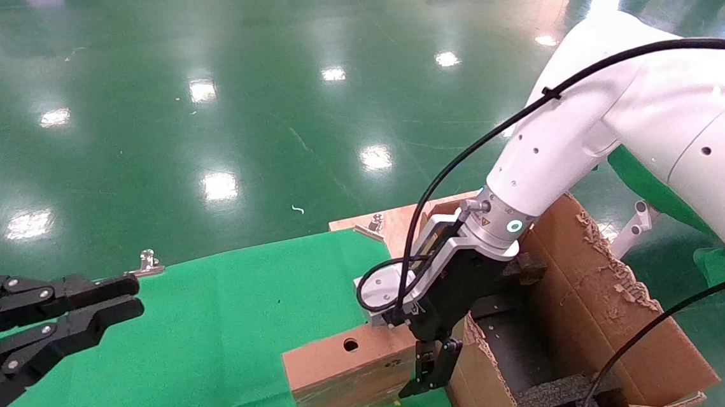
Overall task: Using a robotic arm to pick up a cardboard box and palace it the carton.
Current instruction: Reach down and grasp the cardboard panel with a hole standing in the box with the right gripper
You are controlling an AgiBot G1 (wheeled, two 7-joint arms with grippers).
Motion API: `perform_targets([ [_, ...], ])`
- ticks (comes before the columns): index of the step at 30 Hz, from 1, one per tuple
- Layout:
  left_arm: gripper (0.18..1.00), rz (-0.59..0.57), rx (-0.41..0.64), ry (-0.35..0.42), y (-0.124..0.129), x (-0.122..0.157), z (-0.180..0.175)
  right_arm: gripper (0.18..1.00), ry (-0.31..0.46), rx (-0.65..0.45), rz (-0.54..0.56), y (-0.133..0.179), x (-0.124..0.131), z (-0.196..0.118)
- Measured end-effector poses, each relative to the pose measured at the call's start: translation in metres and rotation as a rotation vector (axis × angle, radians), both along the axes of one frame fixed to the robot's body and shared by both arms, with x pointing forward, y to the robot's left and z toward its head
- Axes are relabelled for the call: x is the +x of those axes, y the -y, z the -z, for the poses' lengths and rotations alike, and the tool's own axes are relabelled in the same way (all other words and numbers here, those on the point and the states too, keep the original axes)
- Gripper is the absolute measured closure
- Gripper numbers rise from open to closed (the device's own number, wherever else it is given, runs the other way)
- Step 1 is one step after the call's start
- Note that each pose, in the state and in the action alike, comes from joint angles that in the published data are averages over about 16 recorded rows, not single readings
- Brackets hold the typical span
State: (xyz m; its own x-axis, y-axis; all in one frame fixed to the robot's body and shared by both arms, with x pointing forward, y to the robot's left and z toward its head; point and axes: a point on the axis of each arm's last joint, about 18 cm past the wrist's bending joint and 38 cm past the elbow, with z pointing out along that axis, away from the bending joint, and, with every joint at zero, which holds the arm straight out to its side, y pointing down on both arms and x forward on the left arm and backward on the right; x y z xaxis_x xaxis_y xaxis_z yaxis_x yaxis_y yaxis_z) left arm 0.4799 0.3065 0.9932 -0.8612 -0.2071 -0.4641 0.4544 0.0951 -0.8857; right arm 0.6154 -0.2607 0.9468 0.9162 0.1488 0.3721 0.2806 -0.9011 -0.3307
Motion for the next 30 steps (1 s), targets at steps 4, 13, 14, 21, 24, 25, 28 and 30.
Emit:
perform_targets([
  [4,0.928,0.0,0.0,0.0,0.0,0.0,0.0,0.192,0.001,0.005,0.001,0.0002,-0.0002,0.0],
  [13,0.8,0.0,0.0,0.0,0.0,0.0,0.0,0.261,0.002,0.011,0.002,0.0007,-0.0006,0.0006],
  [14,0.785,0.0,0.0,0.0,0.0,0.0,0.0,0.274,0.002,0.011,0.002,0.0007,-0.0006,0.0006],
  [21,0.627,0.0,0.0,0.0,0.0,0.0,0.0,0.389,0.002,0.013,0.003,0.0008,-0.0007,0.0008],
  [24,0.545,0.0,0.0,0.0,0.0,0.0,0.0,0.444,0.002,0.014,0.003,0.0009,-0.0007,0.0008],
  [25,0.527,0.0,0.0,0.0,0.0,0.0,0.0,0.468,0.002,0.014,0.003,0.0009,-0.0008,0.0009],
  [28,0.458,0.0,0.0,0.0,0.0,0.0,0.0,0.536,0.002,0.014,0.003,0.0009,-0.0008,0.0009],
  [30,0.408,0.0,0.0,0.0,0.0,0.0,0.0,0.576,0.002,0.014,0.003,0.0009,-0.0007,0.001],
])
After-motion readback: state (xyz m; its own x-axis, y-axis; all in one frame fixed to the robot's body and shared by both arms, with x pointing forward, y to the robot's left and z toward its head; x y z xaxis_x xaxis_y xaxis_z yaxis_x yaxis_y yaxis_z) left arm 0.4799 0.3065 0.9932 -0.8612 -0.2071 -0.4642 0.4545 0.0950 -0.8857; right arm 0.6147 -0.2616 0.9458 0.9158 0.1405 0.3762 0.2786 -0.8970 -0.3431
